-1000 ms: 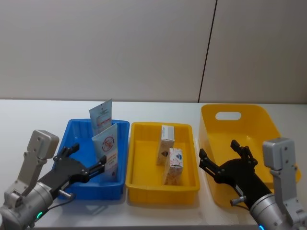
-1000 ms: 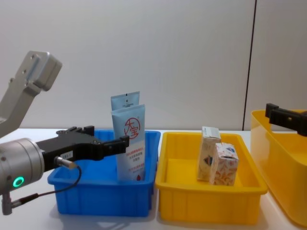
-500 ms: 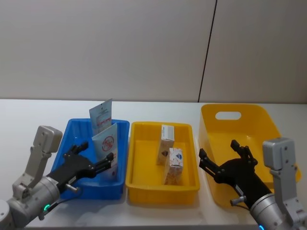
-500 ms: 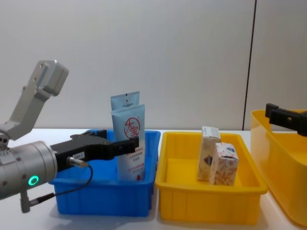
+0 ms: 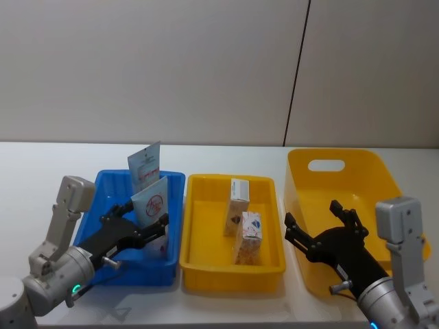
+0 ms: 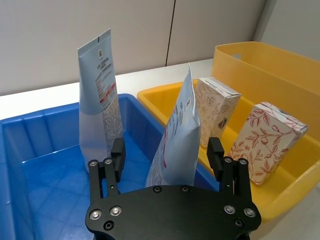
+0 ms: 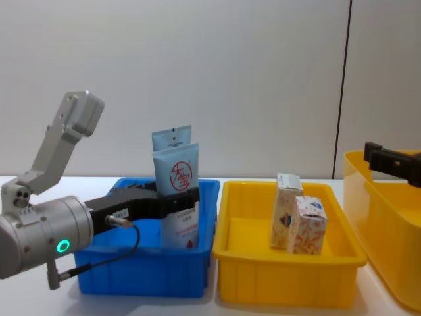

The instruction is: Bimanual collaborative sorting of washing and personal care products

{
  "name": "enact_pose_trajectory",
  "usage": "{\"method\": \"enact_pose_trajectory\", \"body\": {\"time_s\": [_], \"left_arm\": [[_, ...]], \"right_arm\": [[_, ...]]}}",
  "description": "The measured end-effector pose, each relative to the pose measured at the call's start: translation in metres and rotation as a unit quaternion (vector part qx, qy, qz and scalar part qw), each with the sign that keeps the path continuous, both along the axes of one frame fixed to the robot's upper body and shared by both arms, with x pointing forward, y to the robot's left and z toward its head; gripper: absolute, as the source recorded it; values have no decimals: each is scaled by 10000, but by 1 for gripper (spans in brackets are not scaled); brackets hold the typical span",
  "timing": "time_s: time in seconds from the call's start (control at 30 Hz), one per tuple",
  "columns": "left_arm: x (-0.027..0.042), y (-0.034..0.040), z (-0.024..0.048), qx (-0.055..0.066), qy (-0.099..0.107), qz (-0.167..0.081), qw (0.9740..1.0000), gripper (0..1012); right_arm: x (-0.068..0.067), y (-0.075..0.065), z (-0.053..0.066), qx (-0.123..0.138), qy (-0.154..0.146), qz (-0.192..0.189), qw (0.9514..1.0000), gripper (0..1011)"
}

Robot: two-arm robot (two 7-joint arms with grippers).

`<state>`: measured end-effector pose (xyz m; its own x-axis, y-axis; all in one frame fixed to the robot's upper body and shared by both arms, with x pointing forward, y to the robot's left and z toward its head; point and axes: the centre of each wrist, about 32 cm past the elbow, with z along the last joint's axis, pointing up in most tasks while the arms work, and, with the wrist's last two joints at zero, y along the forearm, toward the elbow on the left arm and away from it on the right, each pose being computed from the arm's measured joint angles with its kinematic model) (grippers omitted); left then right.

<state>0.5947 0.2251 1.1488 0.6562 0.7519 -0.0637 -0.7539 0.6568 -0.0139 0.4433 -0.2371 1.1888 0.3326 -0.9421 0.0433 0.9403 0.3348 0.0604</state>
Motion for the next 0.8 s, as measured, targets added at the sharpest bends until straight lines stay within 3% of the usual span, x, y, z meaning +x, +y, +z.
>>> {"method": "enact_pose_trajectory", "body": {"time_s": [0.27,0.33,0.5,0.53,0.8], "left_arm": [[43,-21,-15,-37,23,-37,10000,834],[49,-24,-17,-43,27,-42,10000,734],[64,-34,-22,-57,33,-58,10000,618],[68,-36,-22,-60,35,-61,10000,535],[76,-41,-25,-69,38,-70,9999,328]], "right_arm": [[0,0,0,0,0,0,10000,1003],[0,0,0,0,0,0,10000,1003],[0,0,0,0,0,0,10000,1003],[0,0,0,0,0,0,10000,1003],[0,0,0,0,0,0,10000,1003]]}}
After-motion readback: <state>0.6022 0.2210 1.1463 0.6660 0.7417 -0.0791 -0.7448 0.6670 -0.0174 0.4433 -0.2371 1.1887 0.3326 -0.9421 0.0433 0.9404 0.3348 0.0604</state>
